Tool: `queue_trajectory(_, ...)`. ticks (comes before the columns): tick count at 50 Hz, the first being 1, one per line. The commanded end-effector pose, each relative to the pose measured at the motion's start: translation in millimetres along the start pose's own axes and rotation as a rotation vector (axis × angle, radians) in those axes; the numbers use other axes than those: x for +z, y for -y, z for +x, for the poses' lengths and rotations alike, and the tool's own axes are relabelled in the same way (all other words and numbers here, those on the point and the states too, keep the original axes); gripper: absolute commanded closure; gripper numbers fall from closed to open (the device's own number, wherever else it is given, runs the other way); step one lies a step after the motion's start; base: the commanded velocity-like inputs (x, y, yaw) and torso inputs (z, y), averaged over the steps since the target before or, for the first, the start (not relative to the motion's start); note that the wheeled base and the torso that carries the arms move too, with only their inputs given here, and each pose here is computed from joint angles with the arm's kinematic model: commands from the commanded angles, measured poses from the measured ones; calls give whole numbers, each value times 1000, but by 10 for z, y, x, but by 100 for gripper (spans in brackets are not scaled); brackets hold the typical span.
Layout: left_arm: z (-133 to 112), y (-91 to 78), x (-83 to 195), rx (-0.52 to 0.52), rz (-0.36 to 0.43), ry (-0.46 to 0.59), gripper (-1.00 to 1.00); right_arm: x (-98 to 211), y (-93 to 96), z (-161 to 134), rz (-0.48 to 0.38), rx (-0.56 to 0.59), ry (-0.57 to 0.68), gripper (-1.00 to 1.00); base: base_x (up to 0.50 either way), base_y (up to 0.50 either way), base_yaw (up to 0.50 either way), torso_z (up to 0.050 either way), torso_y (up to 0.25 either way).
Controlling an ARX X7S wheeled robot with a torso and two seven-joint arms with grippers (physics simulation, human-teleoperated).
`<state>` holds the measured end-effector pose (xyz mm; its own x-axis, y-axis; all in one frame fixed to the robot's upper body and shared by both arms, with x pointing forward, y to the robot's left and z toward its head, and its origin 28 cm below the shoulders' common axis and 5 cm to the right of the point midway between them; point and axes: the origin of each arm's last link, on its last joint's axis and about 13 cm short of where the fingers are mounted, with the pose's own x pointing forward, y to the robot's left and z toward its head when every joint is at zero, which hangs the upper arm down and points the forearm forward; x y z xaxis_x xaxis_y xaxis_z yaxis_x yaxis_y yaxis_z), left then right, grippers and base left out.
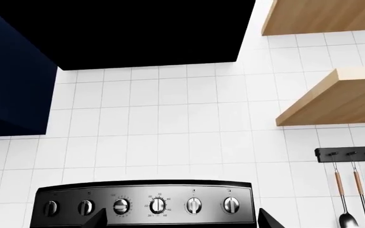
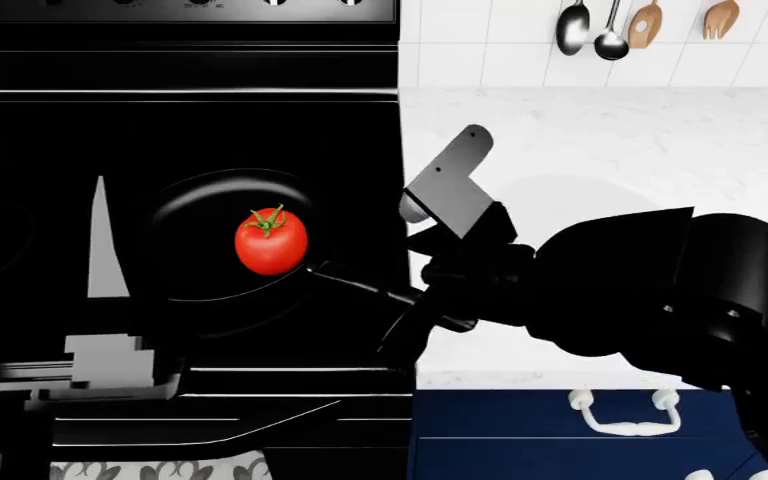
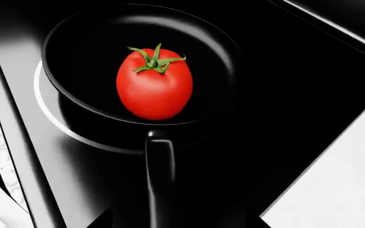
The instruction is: Pick up the pan and dump the vegetables in it onto the plate. Then return the pan to the stove.
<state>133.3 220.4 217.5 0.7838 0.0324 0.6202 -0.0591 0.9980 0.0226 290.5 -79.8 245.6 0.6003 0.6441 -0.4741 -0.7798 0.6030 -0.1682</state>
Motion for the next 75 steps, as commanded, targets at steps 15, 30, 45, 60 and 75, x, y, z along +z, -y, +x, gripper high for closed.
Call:
queue_trajectory(15, 0, -6, 3, 3, -1, 1, -100, 7, -43, 131, -15, 26, -34, -100, 0, 0, 0, 0, 0)
queue_trajectory(30, 2, -10, -6, 4, -1, 2, -100, 7, -69, 152, -20, 41, -42, -100, 0, 0, 0, 0, 0)
queue_trajectory(45, 3, -6, -12, 4, 0, 1, -100, -22, -77, 159, -21, 60, -44, -100, 0, 0, 0, 0, 0)
queue_trajectory(60, 4, -8, -6, 7, 2, 2, -100, -45, -84, 182, -24, 64, -44, 100, 0, 0, 0, 0, 0)
queue_trajectory(75, 1, -14, 5, 8, 1, 5, -100, -50, -71, 175, -28, 54, -33, 100, 0, 0, 0, 0, 0)
